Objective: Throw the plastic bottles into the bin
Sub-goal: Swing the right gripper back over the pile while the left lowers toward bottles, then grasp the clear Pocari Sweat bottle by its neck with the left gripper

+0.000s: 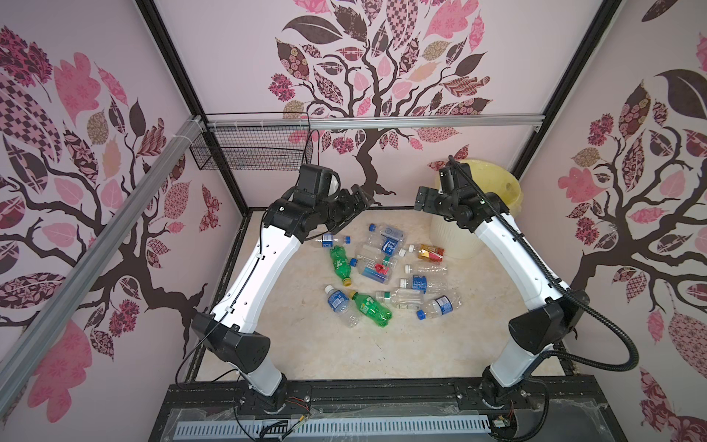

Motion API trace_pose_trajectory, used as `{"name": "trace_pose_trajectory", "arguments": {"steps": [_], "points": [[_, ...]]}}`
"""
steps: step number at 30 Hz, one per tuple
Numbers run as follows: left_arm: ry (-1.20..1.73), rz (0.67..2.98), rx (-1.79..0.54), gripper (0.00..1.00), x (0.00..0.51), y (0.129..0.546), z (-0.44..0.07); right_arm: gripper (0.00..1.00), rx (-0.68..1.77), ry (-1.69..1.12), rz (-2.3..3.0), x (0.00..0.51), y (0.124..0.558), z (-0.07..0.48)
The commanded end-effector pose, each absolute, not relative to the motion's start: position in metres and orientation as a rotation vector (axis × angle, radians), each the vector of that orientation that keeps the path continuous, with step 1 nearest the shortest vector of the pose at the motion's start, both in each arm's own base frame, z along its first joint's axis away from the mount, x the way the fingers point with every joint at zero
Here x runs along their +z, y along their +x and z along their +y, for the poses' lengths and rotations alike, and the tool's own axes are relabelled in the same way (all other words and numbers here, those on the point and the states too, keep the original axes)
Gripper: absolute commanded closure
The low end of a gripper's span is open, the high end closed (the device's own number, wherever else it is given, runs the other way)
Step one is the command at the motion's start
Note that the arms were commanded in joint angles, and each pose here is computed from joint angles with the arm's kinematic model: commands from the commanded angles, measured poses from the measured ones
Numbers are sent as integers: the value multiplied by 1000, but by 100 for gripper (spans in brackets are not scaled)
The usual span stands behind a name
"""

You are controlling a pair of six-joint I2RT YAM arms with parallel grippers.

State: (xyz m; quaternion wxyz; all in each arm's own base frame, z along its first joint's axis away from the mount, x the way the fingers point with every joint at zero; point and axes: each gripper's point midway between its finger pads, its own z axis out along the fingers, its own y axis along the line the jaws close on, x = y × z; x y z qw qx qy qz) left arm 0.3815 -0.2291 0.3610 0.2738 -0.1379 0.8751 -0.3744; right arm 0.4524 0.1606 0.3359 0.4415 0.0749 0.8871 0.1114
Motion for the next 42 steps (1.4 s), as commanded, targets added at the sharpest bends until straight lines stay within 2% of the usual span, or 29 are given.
{"name": "trace_pose_trajectory", "arguments": {"steps": [1,9,16,25,32,42], "points": [[-467,2459,-838,3,311,376,-197,1,422,161,2195,345,431,187],[-622,2654,-568,3,228,356,-156,0,419,27,2288,304,410,221],[-722,2805,-500,3,170,323,-148,0,427,-54,2312,277,388,236],[-807,2903,-512,3,127,291,-147,1,456,-133,2345,259,373,253],[-782,2942,-526,7,108,291,-156,0,478,-168,2348,258,370,262],[-763,3025,-481,12,81,286,-162,0,593,-361,2321,252,335,296]]}}
